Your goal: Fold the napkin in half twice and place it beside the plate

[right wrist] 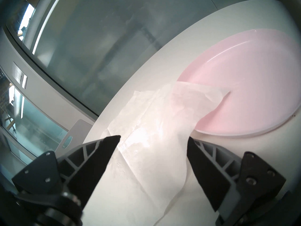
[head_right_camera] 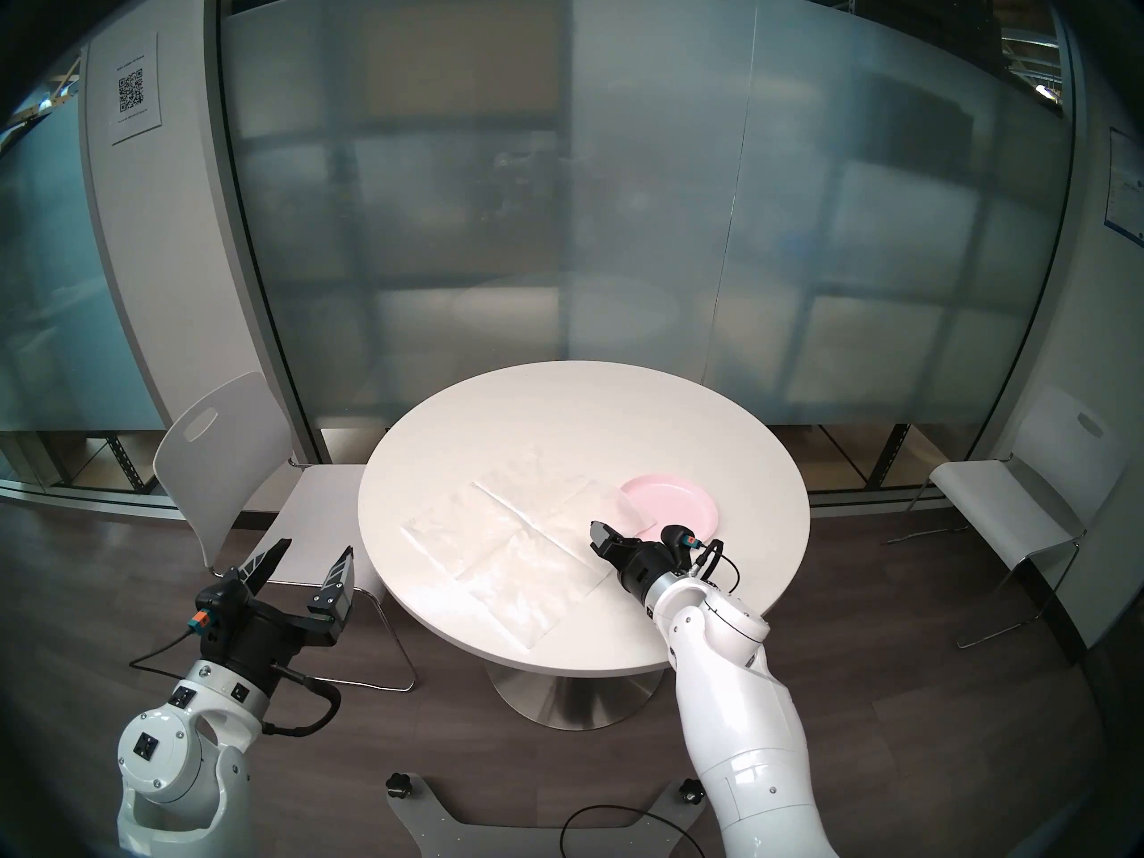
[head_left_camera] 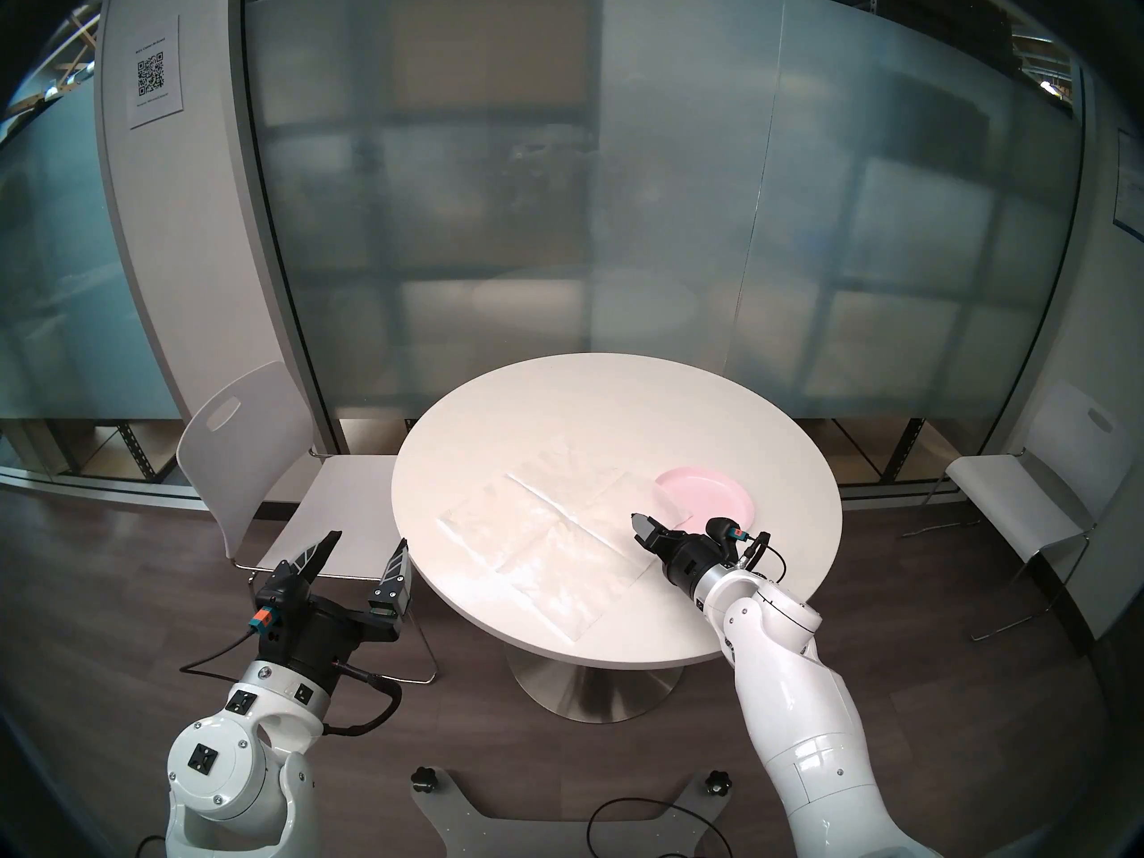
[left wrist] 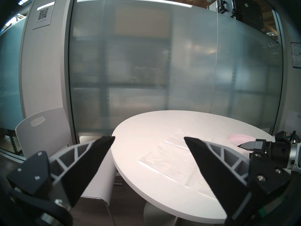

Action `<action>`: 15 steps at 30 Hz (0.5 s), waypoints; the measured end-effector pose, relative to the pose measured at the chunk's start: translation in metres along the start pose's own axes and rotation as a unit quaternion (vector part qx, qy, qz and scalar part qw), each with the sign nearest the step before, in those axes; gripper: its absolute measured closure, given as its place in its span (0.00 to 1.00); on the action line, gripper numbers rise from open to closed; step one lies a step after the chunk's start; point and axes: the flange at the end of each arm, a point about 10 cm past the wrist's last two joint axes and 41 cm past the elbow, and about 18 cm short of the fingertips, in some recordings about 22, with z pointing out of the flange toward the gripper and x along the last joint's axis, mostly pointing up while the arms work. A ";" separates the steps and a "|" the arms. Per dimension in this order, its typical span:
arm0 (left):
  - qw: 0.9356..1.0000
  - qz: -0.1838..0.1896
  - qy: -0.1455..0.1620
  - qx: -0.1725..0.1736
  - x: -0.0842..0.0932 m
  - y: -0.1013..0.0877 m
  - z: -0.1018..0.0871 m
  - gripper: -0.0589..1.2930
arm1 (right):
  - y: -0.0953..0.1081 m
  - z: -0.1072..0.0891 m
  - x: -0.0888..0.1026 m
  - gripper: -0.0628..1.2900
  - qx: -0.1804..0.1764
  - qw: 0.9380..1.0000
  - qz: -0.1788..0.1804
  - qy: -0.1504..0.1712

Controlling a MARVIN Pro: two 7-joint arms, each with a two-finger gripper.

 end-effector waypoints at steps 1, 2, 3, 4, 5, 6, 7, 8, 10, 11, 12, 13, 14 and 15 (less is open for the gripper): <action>1.000 0.000 0.000 0.000 0.000 0.000 0.000 0.05 | 0.000 0.001 -0.001 0.35 0.000 1.000 0.001 -0.001; 1.000 0.000 0.000 0.000 0.000 0.000 0.000 0.05 | 0.000 0.001 -0.001 0.40 0.001 1.000 0.001 -0.001; 1.000 0.000 0.000 0.000 0.000 0.000 0.000 0.05 | -0.001 0.002 -0.001 0.42 0.002 1.000 0.001 -0.002; 1.000 0.000 0.000 0.000 0.000 0.000 0.000 0.05 | -0.001 0.002 -0.001 0.44 0.003 1.000 0.001 -0.002; 1.000 0.000 0.000 0.000 0.000 0.000 0.000 0.05 | -0.002 0.003 -0.001 0.45 0.003 1.000 0.001 -0.001; 1.000 0.000 0.000 0.000 0.000 0.000 0.000 0.05 | -0.002 0.003 -0.001 0.47 0.004 1.000 0.000 -0.001; 1.000 0.000 0.000 0.000 0.000 0.000 0.000 0.05 | -0.003 0.004 -0.001 0.52 0.006 1.000 -0.001 0.000; 1.000 0.000 0.000 0.000 0.000 0.000 0.000 0.05 | -0.004 0.004 -0.001 0.57 0.007 1.000 -0.001 0.001; 1.000 0.000 0.000 0.000 0.000 0.000 0.000 0.05 | -0.005 0.005 -0.001 0.62 0.010 1.000 -0.005 0.002; 1.000 0.000 0.000 0.000 0.000 0.000 0.000 0.05 | -0.006 0.005 -0.001 0.62 0.012 1.000 -0.008 0.002; 1.000 0.000 0.000 0.000 0.000 0.000 0.000 0.05 | -0.008 0.005 -0.001 0.62 0.015 1.000 -0.017 0.003; 1.000 0.000 0.000 0.000 0.000 0.000 0.000 0.05 | -0.009 0.005 -0.002 0.62 0.017 1.000 -0.022 0.002; 1.000 0.000 0.000 0.000 0.000 0.000 0.000 0.05 | -0.010 0.005 -0.001 0.62 0.019 0.999 -0.031 0.003; 1.000 0.000 0.000 0.000 0.000 0.000 0.000 0.05 | -0.011 0.004 -0.001 0.62 0.021 0.999 -0.038 0.003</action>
